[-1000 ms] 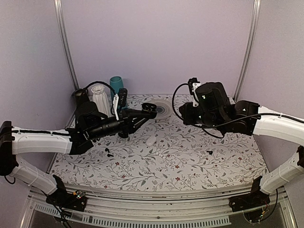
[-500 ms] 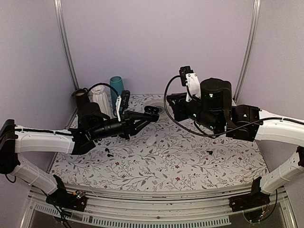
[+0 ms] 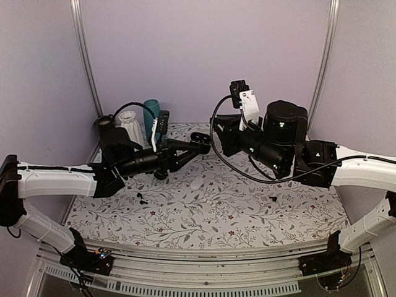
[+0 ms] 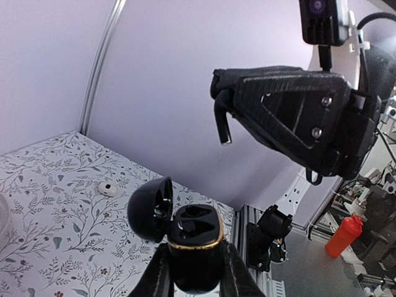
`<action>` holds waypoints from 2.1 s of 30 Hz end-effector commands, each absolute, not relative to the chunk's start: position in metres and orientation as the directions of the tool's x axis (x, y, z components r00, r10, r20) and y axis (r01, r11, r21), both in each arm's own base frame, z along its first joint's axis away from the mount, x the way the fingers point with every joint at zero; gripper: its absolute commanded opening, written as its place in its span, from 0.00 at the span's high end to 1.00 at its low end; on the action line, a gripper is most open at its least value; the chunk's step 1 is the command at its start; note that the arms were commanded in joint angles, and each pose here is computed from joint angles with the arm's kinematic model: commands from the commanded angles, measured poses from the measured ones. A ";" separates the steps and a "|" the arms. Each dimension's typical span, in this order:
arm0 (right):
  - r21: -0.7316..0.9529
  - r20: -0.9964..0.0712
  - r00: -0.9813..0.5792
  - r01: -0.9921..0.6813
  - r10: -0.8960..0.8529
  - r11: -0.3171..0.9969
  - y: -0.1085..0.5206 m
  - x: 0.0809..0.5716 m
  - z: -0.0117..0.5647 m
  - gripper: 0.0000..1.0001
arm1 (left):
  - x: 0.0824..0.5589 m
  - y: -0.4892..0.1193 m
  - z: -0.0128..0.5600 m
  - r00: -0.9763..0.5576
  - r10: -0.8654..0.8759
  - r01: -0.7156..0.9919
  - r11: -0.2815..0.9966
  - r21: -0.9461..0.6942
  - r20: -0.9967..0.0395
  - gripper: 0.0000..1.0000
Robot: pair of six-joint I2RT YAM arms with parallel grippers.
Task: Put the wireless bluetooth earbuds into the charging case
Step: Insert the right earbud into the right side groove of the charging case.
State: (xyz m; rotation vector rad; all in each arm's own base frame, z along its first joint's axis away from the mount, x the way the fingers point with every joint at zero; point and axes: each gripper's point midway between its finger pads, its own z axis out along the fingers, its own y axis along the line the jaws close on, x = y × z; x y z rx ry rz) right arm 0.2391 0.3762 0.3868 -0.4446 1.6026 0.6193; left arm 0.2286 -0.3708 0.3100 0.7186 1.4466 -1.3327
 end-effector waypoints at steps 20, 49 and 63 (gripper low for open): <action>0.056 -0.998 -0.066 -0.690 0.015 0.722 0.395 0.223 0.372 0.86 | 0.218 -0.367 0.355 -0.335 -0.302 0.919 0.106 -0.381 -0.893 1.00; 0.045 -0.994 -0.102 -0.715 -0.039 0.698 0.404 0.219 0.357 0.77 | 0.212 -0.359 0.369 -0.280 -0.336 0.938 0.105 -0.331 -0.899 1.00; 0.089 -0.988 -0.150 -0.698 -0.023 0.711 0.403 0.221 0.364 0.68 | 0.207 -0.359 0.368 -0.253 -0.324 0.951 0.093 -0.297 -0.912 1.00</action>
